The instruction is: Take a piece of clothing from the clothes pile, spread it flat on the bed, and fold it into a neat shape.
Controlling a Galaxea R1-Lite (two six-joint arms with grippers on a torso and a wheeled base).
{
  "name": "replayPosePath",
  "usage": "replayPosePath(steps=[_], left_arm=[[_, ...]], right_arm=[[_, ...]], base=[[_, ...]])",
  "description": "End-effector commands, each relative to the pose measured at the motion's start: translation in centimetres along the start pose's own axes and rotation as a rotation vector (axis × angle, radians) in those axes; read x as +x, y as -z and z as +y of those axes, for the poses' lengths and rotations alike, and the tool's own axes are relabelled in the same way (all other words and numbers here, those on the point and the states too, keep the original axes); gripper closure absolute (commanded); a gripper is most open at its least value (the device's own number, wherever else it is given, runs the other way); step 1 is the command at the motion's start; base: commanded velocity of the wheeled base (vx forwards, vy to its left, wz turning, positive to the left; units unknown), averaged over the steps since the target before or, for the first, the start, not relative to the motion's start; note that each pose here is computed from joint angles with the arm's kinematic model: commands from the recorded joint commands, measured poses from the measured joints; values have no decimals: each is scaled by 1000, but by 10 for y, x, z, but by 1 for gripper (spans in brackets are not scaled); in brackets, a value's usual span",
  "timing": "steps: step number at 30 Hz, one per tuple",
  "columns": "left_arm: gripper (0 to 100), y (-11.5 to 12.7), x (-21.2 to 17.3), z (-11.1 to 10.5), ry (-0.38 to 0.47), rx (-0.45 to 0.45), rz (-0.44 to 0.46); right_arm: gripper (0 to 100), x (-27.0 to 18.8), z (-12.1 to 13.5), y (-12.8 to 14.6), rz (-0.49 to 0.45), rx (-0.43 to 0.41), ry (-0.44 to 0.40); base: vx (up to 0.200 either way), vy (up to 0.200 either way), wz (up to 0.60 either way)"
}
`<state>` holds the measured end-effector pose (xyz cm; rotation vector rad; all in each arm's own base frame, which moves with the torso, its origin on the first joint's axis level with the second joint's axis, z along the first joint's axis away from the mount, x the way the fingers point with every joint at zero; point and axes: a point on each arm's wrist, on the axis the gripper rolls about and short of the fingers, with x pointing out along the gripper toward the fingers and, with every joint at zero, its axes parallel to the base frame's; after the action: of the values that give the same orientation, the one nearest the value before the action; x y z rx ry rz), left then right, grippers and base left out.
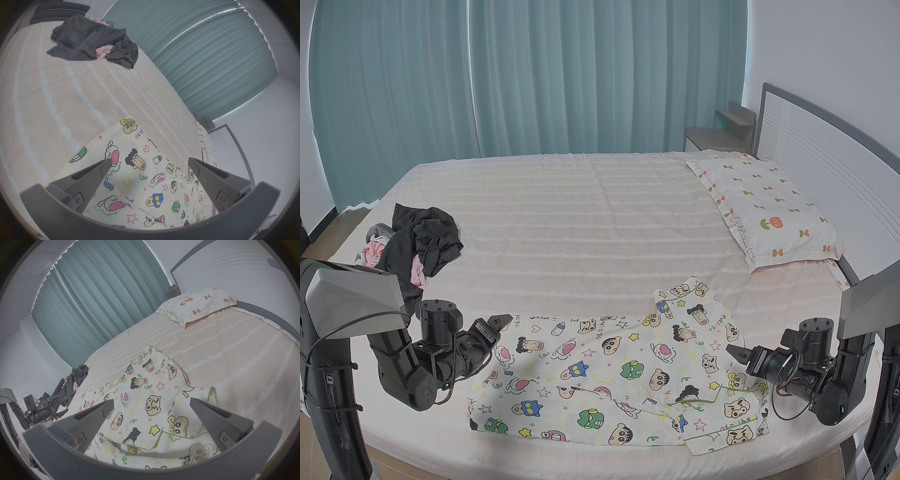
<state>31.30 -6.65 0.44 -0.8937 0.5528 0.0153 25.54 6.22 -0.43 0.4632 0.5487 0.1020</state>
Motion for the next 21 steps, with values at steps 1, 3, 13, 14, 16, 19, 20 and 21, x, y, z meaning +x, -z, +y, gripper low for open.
replayPosePath(steps=[1, 3, 13, 14, 16, 19, 20, 21], left_arm=[[0, -10, -21, -34, 97, 44, -63], [0, -19, -32, -55, 140, 69, -83], [0, -79, -21, -57, 48, 354, 131], [0, -79, -14, -49, 52, 367, 161], [0, -79, 5, -34, 57, 381, 206], [0, -78, 36, -19, 42, 394, 236], [0, -79, 45, -13, 37, 407, 241], [0, -80, 57, -6, 34, 425, 247]], right_arm=[[0, -1, 4, -6, -32, 4, -30], [0, -1, 9, -8, -38, 3, -58], [0, 2, 19, -10, -55, -10, -95], [0, 1, 17, -9, -52, -8, -89], [0, -2, 12, -8, -41, -3, -69], [0, -5, 8, -6, -27, 2, -49], [0, -6, 7, -5, -23, 2, -45], [0, -8, 7, -3, -15, 2, -40]], base=[[0, 0, 0], [0, 0, 0], [0, 0, 0], [0, 0, 0], [0, 0, 0], [0, 0, 0], [0, 0, 0], [0, 0, 0]])
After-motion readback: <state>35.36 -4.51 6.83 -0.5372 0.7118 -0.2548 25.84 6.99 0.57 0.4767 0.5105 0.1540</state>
